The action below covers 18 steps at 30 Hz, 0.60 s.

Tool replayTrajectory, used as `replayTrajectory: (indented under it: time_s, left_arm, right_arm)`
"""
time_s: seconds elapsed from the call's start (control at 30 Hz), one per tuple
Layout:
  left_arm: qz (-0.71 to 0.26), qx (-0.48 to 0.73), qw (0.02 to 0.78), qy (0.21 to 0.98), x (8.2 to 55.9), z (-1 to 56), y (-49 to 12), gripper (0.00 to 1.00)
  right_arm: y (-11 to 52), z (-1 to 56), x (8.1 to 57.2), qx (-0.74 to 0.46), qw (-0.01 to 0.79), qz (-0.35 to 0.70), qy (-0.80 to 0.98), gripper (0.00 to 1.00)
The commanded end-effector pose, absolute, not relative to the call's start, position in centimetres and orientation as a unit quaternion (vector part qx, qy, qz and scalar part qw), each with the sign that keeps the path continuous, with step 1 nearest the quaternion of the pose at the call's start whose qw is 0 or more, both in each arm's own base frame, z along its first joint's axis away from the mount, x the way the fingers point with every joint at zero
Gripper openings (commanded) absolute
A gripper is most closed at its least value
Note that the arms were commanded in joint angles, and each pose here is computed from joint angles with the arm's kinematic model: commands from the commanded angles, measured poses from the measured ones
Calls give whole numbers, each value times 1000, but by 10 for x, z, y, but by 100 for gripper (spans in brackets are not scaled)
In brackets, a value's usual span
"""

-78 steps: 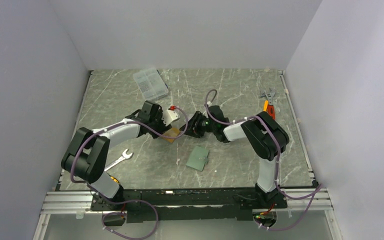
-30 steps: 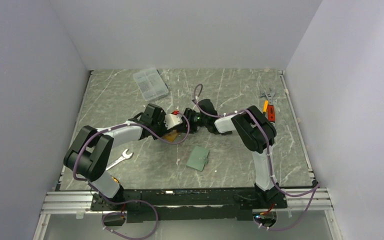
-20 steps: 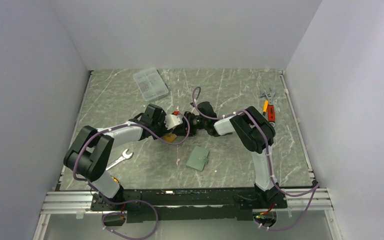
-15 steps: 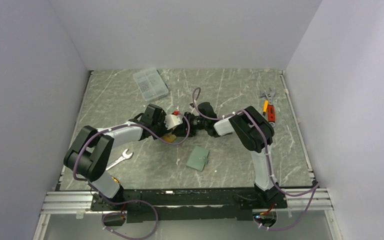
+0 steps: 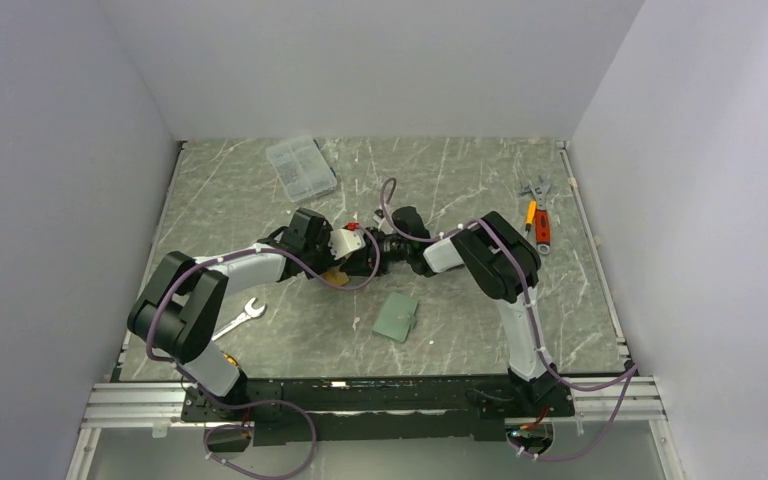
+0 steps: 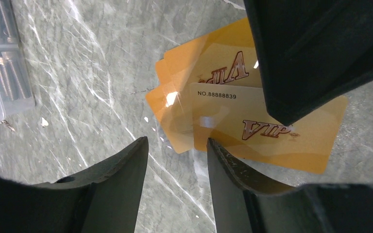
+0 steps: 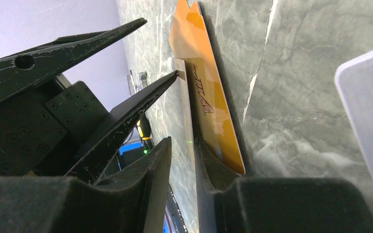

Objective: Put the credit cards into the card holder
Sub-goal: Pick up the credit card from the center of the board.

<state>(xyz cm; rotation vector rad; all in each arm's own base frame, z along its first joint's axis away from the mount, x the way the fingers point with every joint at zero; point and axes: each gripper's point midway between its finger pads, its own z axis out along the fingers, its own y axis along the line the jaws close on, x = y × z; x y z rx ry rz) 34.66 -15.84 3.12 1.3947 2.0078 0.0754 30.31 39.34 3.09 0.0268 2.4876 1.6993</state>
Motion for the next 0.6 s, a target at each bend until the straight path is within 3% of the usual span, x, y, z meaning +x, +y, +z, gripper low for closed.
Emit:
replayTrajectory:
  time_s: [0.0,0.43,0.57]
  left_arm:
    - [15,538,325,778,336,22,-160,54]
    - [-2,529,329,782,336,33,-168,53]
    - [-1,517,352,780,343,62,-168,57]
  right_arm:
    - [404,36,308,-6,81,564,822,25]
    - [413,38,311,9,84,559,825,0]
    - [410,48,311,5,91,558,825,0]
